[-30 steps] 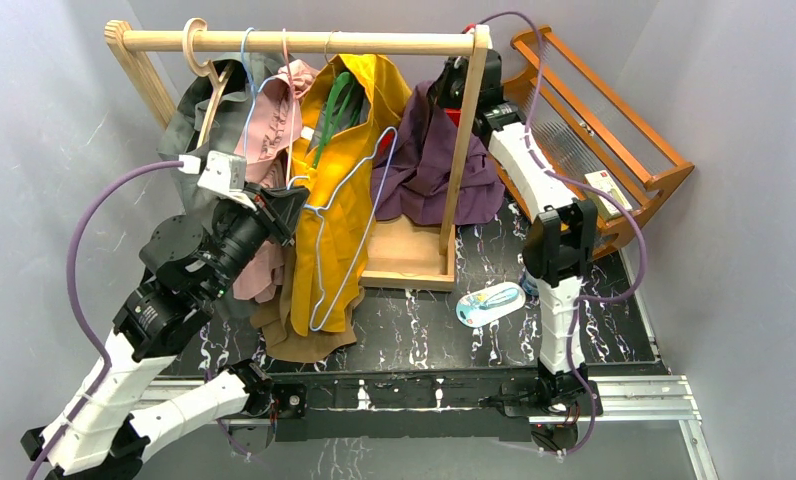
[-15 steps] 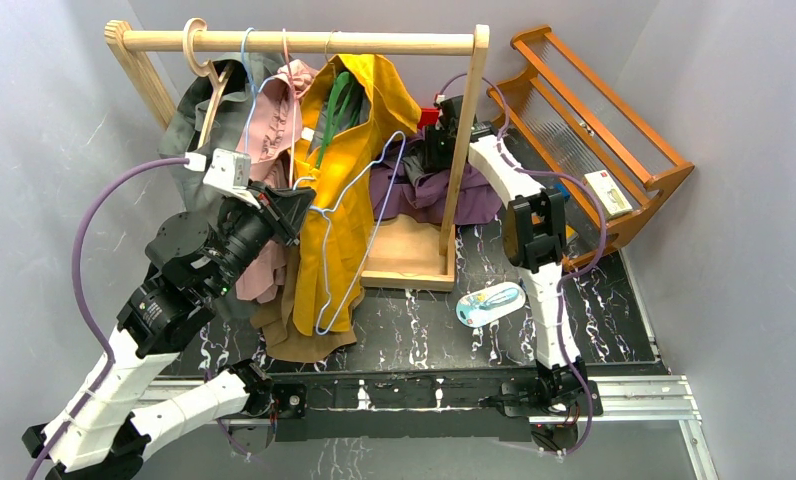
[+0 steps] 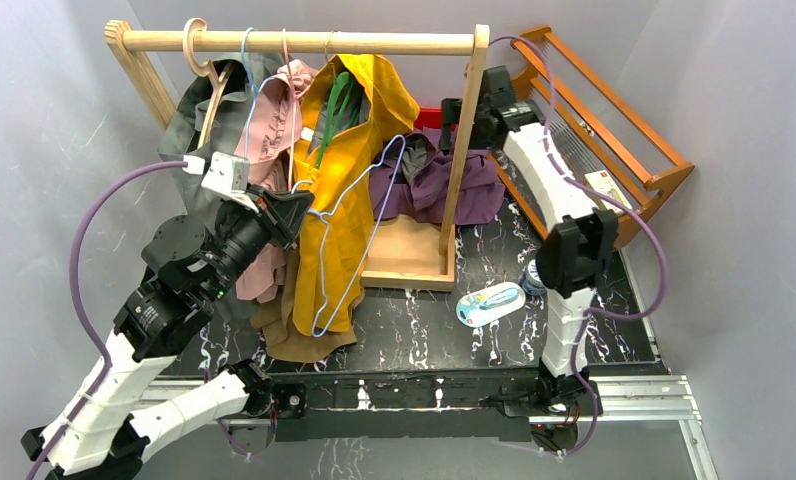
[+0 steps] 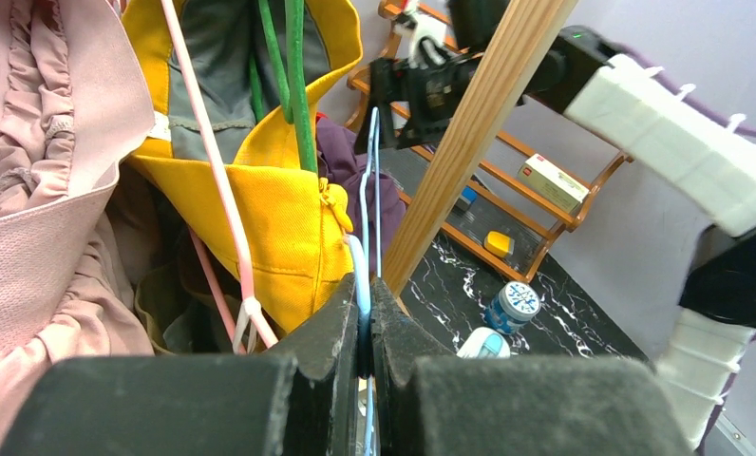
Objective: Remove the skirt from the hanger
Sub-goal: Place the skirt in the bin, then adjust the skirt in the bin.
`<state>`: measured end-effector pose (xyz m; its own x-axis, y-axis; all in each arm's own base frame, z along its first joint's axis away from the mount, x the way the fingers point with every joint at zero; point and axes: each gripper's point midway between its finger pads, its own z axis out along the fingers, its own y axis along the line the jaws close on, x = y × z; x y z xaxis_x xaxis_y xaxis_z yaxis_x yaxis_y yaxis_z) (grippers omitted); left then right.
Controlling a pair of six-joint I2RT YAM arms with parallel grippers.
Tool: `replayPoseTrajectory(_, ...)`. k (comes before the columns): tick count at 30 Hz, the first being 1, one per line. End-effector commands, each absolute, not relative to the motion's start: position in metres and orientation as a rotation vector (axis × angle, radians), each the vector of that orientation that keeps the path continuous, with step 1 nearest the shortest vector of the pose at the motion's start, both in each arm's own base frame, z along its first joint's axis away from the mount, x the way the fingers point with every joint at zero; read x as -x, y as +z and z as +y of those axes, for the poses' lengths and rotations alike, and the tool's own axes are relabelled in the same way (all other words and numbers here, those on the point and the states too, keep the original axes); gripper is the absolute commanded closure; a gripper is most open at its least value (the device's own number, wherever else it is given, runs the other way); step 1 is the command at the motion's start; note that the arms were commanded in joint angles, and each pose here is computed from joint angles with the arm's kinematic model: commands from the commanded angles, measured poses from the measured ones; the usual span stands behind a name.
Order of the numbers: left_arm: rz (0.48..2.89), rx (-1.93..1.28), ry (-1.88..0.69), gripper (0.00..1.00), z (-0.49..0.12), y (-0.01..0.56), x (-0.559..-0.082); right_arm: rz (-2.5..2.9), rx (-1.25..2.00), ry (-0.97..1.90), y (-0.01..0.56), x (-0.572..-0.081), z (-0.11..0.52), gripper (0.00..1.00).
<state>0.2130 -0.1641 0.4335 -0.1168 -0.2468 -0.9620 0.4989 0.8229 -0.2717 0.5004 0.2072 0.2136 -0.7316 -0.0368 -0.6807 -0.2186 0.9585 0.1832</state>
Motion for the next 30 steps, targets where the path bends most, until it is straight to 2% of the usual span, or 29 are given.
replayPoseTrajectory(1, 1.556, -0.217, -0.642, 1.00, -0.162, 0.436, -0.210, 2.369, 0.002, 0.324, 0.219, -0.499, 0.159, 0.04)
replayPoseTrajectory(14, 1.566, -0.231, -0.657, 1.00, -0.169, 0.438, -0.212, 2.453, -0.109, 0.305, 0.159, -0.520, 0.144, 0.11)
replayPoseTrajectory(18, 1.565, -0.229, -0.661, 1.00, -0.169, 0.440, -0.212, 2.465, -0.144, 0.288, 0.141, -0.524, 0.141, 0.18)
replayPoseTrajectory(23, 1.569, -0.230, -0.663, 1.00, -0.169, 0.439, -0.211, 2.439, -0.148, 0.360, 0.139, -0.526, 0.151, 0.36)
replayPoseTrajectory(25, 1.572, -0.229, -0.659, 1.00, -0.169, 0.438, -0.211, 2.435, -0.137, 0.396, 0.140, -0.526, 0.156, 0.57)
replayPoseTrajectory(26, 1.571, -0.229, -0.659, 1.00, -0.169, 0.438, -0.211, 2.430, -0.133, 0.402, 0.142, -0.524, 0.158, 0.64)
replayPoseTrajectory(28, 1.571, -0.226, -0.660, 1.00, -0.168, 0.438, -0.211, 2.380, -0.122, 0.442, 0.150, -0.527, 0.165, 0.70)
replayPoseTrajectory(30, 1.572, -0.222, -0.662, 1.00, -0.168, 0.438, -0.211, 2.335, -0.101, 0.512, 0.163, -0.529, 0.175, 0.86)
